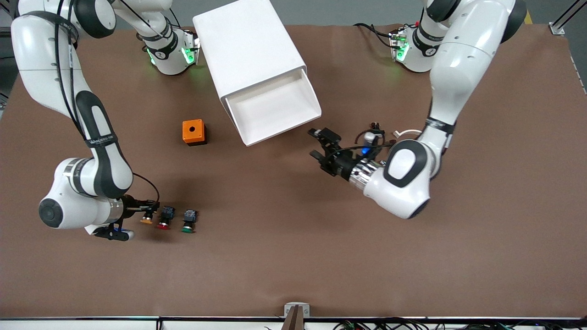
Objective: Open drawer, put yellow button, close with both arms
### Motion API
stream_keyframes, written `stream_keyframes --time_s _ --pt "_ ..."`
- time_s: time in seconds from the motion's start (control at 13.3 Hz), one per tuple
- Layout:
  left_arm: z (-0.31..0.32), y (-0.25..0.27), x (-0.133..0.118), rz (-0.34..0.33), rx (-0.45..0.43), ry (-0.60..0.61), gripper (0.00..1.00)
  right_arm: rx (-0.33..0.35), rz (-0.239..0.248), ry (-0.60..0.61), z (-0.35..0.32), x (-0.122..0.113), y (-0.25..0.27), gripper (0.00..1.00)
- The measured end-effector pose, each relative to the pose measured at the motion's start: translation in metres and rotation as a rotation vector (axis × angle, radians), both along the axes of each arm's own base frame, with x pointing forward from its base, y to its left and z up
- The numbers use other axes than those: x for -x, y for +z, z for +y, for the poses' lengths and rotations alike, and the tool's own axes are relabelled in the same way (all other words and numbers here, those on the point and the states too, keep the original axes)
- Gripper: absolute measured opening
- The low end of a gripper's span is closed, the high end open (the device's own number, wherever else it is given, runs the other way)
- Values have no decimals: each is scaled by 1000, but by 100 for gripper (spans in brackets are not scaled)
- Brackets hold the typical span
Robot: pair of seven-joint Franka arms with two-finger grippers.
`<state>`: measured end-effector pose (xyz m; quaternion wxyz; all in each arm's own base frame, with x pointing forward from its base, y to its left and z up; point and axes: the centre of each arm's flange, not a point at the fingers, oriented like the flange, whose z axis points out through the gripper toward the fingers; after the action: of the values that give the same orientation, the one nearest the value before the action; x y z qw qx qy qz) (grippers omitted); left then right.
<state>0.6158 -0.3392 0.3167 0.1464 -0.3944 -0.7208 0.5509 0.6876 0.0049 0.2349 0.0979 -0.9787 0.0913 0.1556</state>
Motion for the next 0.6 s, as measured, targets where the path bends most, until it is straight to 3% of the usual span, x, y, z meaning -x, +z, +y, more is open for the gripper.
stream_keyframes --time_s 0.3,0.6 --pt "88 29 -33 -155 38 -17 100 21 80 -150 44 11 109 41" --pt "155 32 -37 -271 48 -144 100 84 154 -329 97 43 196 41"
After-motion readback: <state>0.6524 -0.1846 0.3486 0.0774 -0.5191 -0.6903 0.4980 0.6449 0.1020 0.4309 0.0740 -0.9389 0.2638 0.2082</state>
